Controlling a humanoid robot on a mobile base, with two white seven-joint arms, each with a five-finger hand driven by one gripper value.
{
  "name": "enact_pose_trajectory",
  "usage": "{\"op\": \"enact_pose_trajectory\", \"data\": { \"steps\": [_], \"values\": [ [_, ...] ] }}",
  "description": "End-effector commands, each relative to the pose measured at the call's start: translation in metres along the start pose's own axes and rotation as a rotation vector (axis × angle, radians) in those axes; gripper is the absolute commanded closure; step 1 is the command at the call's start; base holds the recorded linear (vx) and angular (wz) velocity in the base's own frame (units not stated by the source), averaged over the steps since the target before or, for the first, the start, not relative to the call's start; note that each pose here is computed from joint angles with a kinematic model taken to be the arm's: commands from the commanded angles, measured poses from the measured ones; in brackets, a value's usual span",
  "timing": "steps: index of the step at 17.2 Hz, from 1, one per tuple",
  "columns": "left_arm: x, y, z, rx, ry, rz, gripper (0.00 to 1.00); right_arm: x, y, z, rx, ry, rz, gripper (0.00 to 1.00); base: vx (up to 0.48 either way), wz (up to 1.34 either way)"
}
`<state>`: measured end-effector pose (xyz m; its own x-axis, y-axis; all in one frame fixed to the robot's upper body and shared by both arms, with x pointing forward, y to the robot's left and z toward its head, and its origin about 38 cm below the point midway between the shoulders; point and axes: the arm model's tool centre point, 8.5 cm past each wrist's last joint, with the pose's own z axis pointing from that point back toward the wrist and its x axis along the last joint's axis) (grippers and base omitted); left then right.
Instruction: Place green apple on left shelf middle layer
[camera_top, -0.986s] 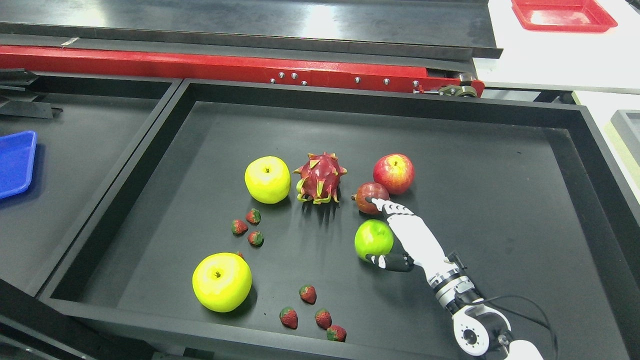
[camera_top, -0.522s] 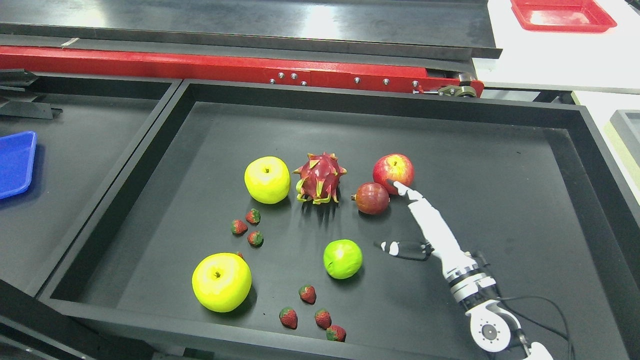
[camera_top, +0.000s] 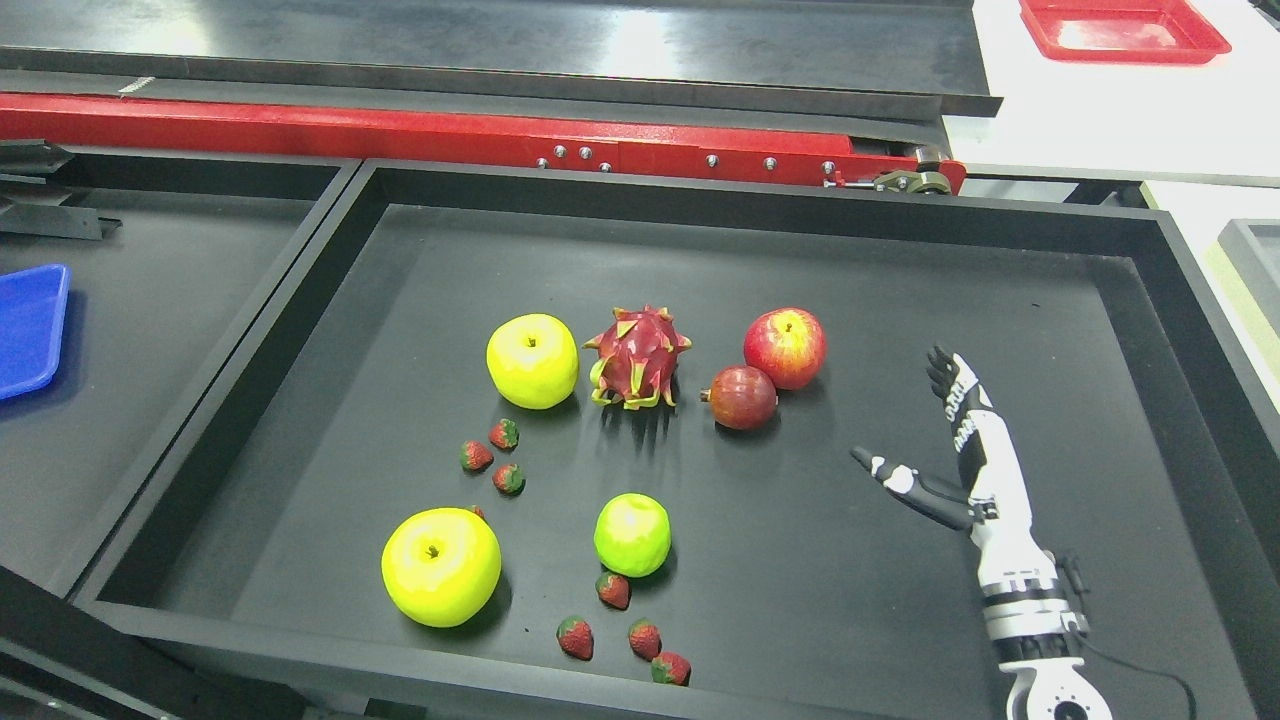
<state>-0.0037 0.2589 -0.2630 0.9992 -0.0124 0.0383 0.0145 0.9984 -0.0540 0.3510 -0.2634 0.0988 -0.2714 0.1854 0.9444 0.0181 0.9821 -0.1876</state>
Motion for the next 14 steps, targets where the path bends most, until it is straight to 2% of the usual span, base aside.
{"op": "enact_pose_trajectory", "data": {
  "steps": [1, 7, 14],
  "values": [
    [0.000, 0.011, 0.002, 0.017, 0.000, -0.001, 0.00, 0.000, -0.015, 0.025, -0.076, 0.008, -0.109, 0.00, 0.010, 0.00],
    [0.000, 0.011, 0.002, 0.017, 0.001, -0.001, 0.00, -0.009, 0.021, 0.041, 0.013, 0.061, -0.145, 0.00, 0.002, 0.00],
    [0.000, 0.011, 0.002, 0.016, 0.000, -0.001, 0.00, -0.009, 0.022, 0.041, 0.013, 0.062, -0.146, 0.00, 0.000, 0.00]
  ]
}}
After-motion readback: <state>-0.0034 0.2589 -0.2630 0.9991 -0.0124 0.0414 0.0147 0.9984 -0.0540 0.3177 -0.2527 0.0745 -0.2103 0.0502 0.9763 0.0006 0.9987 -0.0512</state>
